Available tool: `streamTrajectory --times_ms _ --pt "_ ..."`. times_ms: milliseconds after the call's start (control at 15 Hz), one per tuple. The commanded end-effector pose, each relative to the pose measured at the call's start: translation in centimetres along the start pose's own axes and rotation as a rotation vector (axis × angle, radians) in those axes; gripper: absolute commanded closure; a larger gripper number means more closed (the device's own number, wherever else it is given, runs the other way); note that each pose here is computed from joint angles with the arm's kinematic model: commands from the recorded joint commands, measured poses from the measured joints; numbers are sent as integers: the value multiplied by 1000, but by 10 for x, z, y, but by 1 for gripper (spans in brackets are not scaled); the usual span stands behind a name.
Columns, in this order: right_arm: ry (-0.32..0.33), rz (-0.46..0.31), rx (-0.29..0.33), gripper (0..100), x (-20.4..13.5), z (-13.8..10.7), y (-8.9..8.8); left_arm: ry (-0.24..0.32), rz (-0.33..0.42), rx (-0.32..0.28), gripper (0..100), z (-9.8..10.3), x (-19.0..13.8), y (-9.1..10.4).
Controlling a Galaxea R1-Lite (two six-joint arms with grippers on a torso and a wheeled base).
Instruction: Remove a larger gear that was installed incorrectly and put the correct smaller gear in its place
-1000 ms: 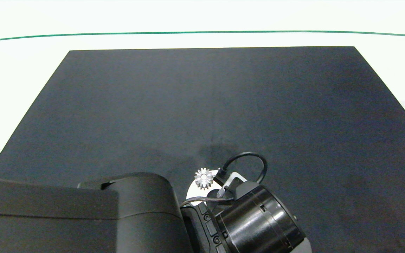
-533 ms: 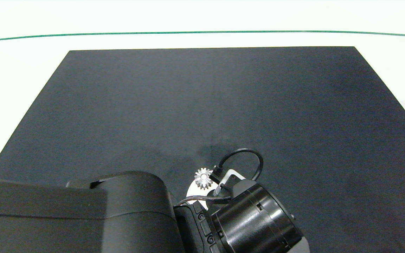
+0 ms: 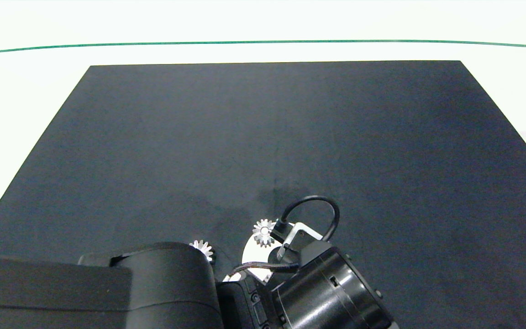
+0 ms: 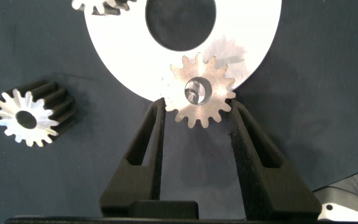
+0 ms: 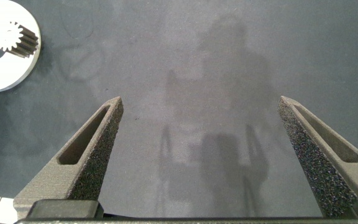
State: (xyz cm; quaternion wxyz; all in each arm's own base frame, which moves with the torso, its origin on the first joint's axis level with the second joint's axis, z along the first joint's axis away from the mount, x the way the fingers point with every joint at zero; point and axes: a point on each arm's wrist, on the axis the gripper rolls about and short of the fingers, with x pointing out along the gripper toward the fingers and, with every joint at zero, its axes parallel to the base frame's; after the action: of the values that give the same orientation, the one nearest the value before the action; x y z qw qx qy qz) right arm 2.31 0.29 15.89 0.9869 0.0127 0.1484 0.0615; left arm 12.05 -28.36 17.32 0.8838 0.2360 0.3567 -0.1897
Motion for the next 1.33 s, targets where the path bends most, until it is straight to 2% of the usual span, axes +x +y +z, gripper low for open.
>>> streamTrajectory --times_ms 67,1333 --pt "1 2 0 0 0 0 0 5 6 2 81 -2 1 0" --pt "3 2 0 0 0 0 0 -13 3 -18 81 -11 1 6"
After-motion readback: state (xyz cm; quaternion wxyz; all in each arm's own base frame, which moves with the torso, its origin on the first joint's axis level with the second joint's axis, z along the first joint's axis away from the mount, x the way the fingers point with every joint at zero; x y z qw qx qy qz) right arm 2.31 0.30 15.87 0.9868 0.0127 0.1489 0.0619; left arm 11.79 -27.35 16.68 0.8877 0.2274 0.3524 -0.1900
